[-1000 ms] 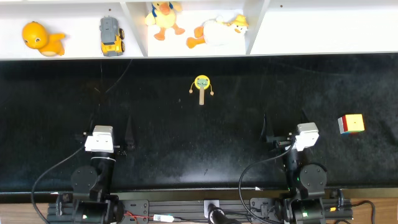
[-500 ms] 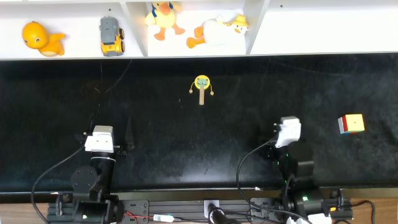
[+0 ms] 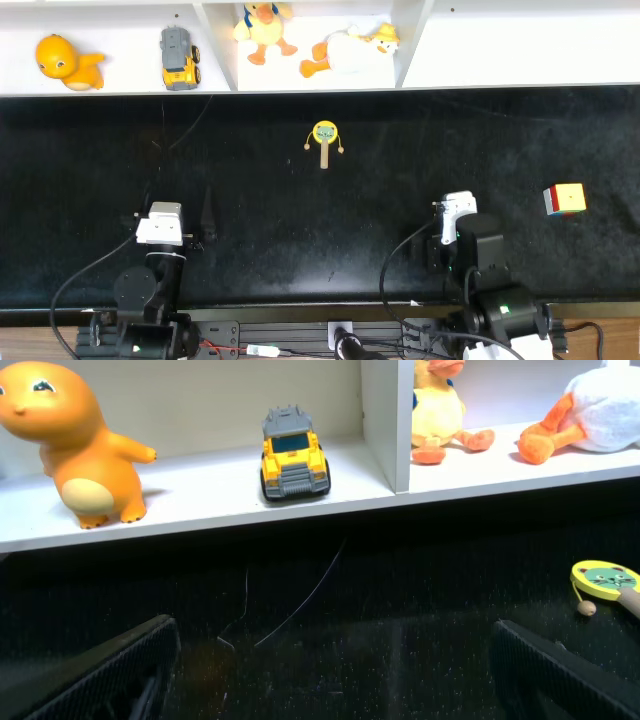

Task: Store Toys

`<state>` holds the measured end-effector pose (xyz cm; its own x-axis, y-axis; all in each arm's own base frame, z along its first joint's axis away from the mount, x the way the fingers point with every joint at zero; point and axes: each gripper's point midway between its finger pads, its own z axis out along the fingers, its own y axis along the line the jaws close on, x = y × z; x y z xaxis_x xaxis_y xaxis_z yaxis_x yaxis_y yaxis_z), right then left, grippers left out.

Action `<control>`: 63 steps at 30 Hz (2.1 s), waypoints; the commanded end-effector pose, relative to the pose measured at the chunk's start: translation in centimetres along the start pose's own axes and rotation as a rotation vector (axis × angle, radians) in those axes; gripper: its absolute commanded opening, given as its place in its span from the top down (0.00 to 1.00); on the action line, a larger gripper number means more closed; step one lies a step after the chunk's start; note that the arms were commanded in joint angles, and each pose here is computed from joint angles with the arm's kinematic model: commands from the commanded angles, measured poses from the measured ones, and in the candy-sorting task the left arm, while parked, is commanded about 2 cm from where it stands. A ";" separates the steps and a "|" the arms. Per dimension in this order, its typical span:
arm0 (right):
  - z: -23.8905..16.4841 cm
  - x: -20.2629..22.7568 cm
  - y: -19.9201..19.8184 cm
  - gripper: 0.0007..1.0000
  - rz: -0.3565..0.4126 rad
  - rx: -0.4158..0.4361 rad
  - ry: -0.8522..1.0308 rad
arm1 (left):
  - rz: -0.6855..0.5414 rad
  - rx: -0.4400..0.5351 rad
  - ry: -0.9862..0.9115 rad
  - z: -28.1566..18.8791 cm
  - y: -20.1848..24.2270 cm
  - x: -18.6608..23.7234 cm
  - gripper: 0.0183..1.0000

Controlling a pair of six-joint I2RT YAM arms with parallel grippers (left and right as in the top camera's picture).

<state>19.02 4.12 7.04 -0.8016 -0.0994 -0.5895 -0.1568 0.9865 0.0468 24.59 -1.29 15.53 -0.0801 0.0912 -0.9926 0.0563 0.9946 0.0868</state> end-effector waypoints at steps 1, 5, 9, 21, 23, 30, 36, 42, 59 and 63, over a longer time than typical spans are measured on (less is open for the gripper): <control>0.0 -0.3 -0.4 0.00 0.016 0.015 0.017 | 0.015 0.020 -0.009 -0.1 -0.4 -0.1 0.00; -0.3 -0.9 -1.9 0.01 0.076 0.059 0.002 | 0.015 0.020 -0.009 -0.1 -0.4 -0.1 0.00; -1.1 -2.5 -1.2 0.00 0.051 0.040 -0.031 | 0.015 0.020 -0.009 -0.1 -0.4 -0.1 0.00; -3.1 -6.6 -0.7 0.00 -0.006 0.086 0.192 | 0.015 0.020 -0.009 -0.1 -0.4 -0.1 0.00; -2.8 -7.7 -0.3 0.00 -0.021 0.077 0.200 | 0.015 0.020 -0.009 -0.1 -0.4 -0.1 0.00; 0.0 -10.8 1.5 0.00 -0.055 0.038 0.202 | 0.015 0.020 -0.009 -0.1 -0.4 -0.1 0.00; 1.4 -10.6 3.9 0.00 -0.128 0.001 0.230 | 0.015 0.020 -0.009 -0.1 -0.4 -0.1 0.00; 1.8 -10.0 5.0 0.00 -0.181 0.002 0.252 | 0.015 0.020 -0.009 -0.1 -0.4 -0.1 0.00; 3.7 -10.7 5.5 0.00 -0.184 0.007 0.315 | 0.015 0.020 -0.009 -0.1 -0.4 -0.1 0.00; 3.7 -11.5 7.5 0.00 -0.163 -0.092 0.324 | 0.015 0.020 -0.009 -0.1 -0.4 -0.1 0.00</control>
<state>28.58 11.54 10.12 -0.9054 -0.3108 -0.2892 -0.3218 0.9468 -0.0098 24.59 -1.29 15.53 -0.0801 0.0908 -0.9926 0.0563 0.9947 0.0865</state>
